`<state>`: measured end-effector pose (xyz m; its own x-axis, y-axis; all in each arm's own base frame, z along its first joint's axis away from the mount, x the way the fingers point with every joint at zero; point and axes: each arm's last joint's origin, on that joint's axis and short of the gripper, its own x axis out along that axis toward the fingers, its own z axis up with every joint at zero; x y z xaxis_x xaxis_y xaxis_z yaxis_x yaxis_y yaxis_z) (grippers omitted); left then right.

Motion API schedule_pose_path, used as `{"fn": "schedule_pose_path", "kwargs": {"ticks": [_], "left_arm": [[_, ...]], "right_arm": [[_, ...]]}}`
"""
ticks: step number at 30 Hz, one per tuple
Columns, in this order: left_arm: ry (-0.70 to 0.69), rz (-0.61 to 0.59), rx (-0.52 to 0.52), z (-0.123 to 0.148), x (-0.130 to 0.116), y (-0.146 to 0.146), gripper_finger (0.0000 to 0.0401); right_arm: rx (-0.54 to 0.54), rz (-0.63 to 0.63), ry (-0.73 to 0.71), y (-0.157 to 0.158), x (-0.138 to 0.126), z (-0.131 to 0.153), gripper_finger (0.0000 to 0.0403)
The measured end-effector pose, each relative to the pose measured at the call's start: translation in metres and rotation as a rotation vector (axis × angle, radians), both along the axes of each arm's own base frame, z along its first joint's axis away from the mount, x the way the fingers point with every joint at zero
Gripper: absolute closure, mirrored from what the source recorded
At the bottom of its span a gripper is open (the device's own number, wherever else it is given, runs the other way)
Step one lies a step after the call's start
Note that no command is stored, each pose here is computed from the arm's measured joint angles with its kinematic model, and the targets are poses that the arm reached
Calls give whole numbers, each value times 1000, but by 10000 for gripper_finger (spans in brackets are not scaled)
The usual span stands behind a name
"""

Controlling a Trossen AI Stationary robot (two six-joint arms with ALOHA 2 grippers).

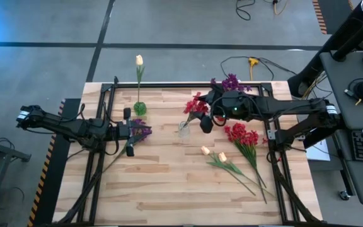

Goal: Sort flowers into vase by color
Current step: Put the left red flowers into the transparent vase

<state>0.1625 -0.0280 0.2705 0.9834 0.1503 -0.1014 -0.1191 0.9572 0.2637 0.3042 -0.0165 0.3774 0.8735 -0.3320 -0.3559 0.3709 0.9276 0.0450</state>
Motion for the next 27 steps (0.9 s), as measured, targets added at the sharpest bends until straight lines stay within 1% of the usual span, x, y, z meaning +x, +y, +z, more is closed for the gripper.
{"fn": "schedule_pose_path", "kwargs": {"ticks": [6, 13, 18, 21, 24, 27], "left_arm": [[1, 0, 0, 0, 0, 0, 322], [-8, 2, -29, 0, 0, 0, 322], [-41, 3, -67, 1, 8, -2, 316], [-48, 3, -69, -2, 17, -4, 295], [-100, 2, -75, -1, 26, -6, 261], [-140, 56, -78, 0, 33, -6, 219]], "right_arm": [[94, -40, -13, 0, -3, 9, 96], [202, -88, -27, 0, -5, 10, 97], [228, -102, 7, 0, -2, 3, 97], [244, -103, 8, 0, 0, 2, 95], [253, -105, 4, 0, 0, 2, 92], [253, -105, 2, 0, 0, 2, 90]]}}
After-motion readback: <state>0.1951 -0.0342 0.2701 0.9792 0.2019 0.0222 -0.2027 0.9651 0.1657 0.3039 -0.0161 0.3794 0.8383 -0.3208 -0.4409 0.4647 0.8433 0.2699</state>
